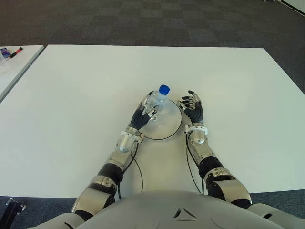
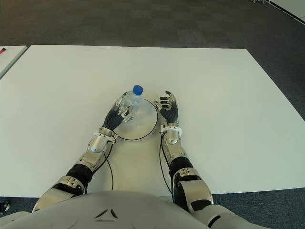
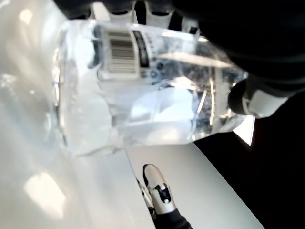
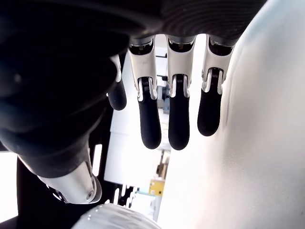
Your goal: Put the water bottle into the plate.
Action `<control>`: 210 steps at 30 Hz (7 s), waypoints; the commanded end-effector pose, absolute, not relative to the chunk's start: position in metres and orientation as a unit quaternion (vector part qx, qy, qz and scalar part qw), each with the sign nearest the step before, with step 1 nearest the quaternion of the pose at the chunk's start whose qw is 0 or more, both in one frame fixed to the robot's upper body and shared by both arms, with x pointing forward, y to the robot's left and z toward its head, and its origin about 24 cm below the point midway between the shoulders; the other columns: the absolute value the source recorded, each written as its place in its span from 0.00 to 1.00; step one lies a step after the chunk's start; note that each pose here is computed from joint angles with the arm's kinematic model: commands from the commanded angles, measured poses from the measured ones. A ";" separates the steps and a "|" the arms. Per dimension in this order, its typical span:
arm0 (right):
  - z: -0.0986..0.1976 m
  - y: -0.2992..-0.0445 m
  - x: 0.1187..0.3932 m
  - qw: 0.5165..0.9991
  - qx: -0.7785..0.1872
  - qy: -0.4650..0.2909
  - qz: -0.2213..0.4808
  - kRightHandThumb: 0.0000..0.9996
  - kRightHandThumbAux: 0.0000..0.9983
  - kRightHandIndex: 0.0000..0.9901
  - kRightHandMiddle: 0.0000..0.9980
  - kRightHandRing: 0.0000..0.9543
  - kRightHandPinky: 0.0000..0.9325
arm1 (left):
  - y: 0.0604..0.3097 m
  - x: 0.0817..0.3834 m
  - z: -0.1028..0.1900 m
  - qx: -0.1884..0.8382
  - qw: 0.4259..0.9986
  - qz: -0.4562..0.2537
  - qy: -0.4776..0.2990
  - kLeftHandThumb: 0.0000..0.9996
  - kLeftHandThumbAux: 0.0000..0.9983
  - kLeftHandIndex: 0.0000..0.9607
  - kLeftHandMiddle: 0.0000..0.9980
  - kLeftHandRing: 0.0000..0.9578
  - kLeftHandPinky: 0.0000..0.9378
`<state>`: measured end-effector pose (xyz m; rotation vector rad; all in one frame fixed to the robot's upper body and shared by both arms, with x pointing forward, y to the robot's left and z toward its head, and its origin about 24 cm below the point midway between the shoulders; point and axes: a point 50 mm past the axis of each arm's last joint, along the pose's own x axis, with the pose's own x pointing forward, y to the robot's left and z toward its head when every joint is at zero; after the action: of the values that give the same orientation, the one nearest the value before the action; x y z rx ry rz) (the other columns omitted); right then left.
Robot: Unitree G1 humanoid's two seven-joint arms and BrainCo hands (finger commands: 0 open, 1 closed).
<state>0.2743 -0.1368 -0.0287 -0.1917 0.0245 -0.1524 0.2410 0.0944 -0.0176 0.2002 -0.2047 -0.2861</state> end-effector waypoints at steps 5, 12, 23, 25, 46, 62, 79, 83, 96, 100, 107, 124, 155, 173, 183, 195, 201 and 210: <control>-0.050 -0.137 0.259 0.990 -0.100 0.068 -0.078 0.75 0.76 0.17 0.40 0.43 0.44 | 0.099 0.240 -0.023 0.112 0.979 -0.146 -0.087 0.66 0.36 0.03 0.08 0.09 0.14; -0.050 -0.136 0.259 0.989 -0.100 0.069 -0.078 0.75 0.76 0.17 0.40 0.43 0.45 | 0.100 0.241 -0.022 0.121 0.978 -0.146 -0.089 0.66 0.36 0.02 0.07 0.07 0.11; -0.051 -0.136 0.259 0.989 -0.101 0.069 -0.079 0.76 0.76 0.17 0.39 0.42 0.44 | 0.102 0.242 -0.022 0.119 0.977 -0.153 -0.086 0.66 0.35 0.00 0.05 0.04 0.08; -0.051 -0.136 0.259 0.989 -0.100 0.069 -0.078 0.77 0.76 0.17 0.39 0.42 0.44 | 0.102 0.242 -0.022 0.119 0.977 -0.154 -0.084 0.66 0.34 0.00 0.04 0.04 0.08; -0.051 -0.135 0.259 0.990 -0.092 0.071 -0.078 0.79 0.78 0.17 0.39 0.41 0.42 | 0.105 0.243 -0.020 0.122 0.978 -0.153 -0.071 0.71 0.37 0.00 0.03 0.05 0.12; -0.051 -0.135 0.259 0.990 -0.092 0.071 -0.079 0.75 0.77 0.17 0.39 0.42 0.43 | 0.105 0.242 -0.019 0.117 0.979 -0.156 -0.067 0.69 0.36 0.00 0.02 0.04 0.10; -0.051 -0.136 0.259 0.990 -0.095 0.074 -0.079 0.75 0.76 0.17 0.40 0.43 0.44 | 0.106 0.242 -0.019 0.118 0.978 -0.156 -0.067 0.66 0.36 0.00 0.01 0.03 0.08; -0.051 -0.136 0.259 0.990 -0.093 0.075 -0.079 0.76 0.76 0.17 0.40 0.43 0.43 | 0.106 0.242 -0.019 0.118 0.978 -0.156 -0.068 0.65 0.36 0.00 0.02 0.03 0.08; -0.051 -0.136 0.260 0.991 -0.086 0.076 -0.076 0.79 0.78 0.18 0.40 0.41 0.41 | 0.106 0.243 -0.018 0.119 0.979 -0.149 -0.076 0.67 0.38 0.00 0.02 0.03 0.08; -0.051 -0.137 0.260 0.991 -0.083 0.075 -0.076 0.78 0.79 0.18 0.40 0.41 0.41 | 0.111 0.244 -0.018 0.121 0.980 -0.137 -0.075 0.67 0.38 0.00 0.03 0.04 0.08; -0.051 -0.137 0.260 0.991 -0.086 0.074 -0.077 0.76 0.77 0.18 0.40 0.41 0.43 | 0.116 0.247 -0.018 0.112 0.985 -0.109 -0.073 0.62 0.37 0.00 0.02 0.02 0.06; -0.052 -0.138 0.260 0.991 -0.083 0.077 -0.077 0.77 0.79 0.18 0.40 0.40 0.40 | 0.123 0.250 -0.002 0.149 0.978 -0.045 -0.140 0.54 0.39 0.00 0.03 0.03 0.05; -0.052 -0.139 0.261 0.990 -0.081 0.080 -0.081 0.78 0.77 0.19 0.39 0.41 0.42 | 0.132 0.251 0.014 0.204 0.954 0.000 -0.220 0.38 0.45 0.00 0.05 0.03 0.00; -0.049 -0.141 0.260 0.987 -0.139 0.055 -0.061 0.77 0.78 0.21 0.37 0.38 0.39 | 0.136 0.256 0.008 0.174 0.968 0.009 -0.181 0.25 0.47 0.00 0.07 0.06 0.03; -0.046 -0.141 0.258 0.965 -0.261 0.006 -0.020 0.66 0.78 0.28 0.38 0.43 0.48 | 0.135 0.259 0.006 0.128 0.979 0.019 -0.156 0.25 0.57 0.00 0.05 0.03 0.03; -0.045 -0.142 0.257 0.953 -0.301 -0.019 -0.005 0.71 0.73 0.41 0.41 0.49 0.55 | 0.137 0.263 0.001 0.089 0.986 0.018 -0.137 0.26 0.58 0.00 0.05 0.04 0.05; -0.045 -0.143 0.258 0.955 -0.297 -0.015 -0.004 0.71 0.73 0.42 0.41 0.49 0.54 | 0.137 0.265 0.000 0.088 0.987 0.021 -0.136 0.26 0.58 0.00 0.05 0.04 0.04; -0.046 -0.144 0.259 0.960 -0.281 -0.001 -0.004 0.71 0.73 0.42 0.41 0.48 0.52 | 0.137 0.266 -0.001 0.086 0.987 0.022 -0.137 0.25 0.59 0.00 0.06 0.05 0.05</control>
<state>0.2748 -0.1368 -0.0249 -0.5616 -0.1187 -0.0148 0.2645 0.1379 0.0004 0.1785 -0.2804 0.0463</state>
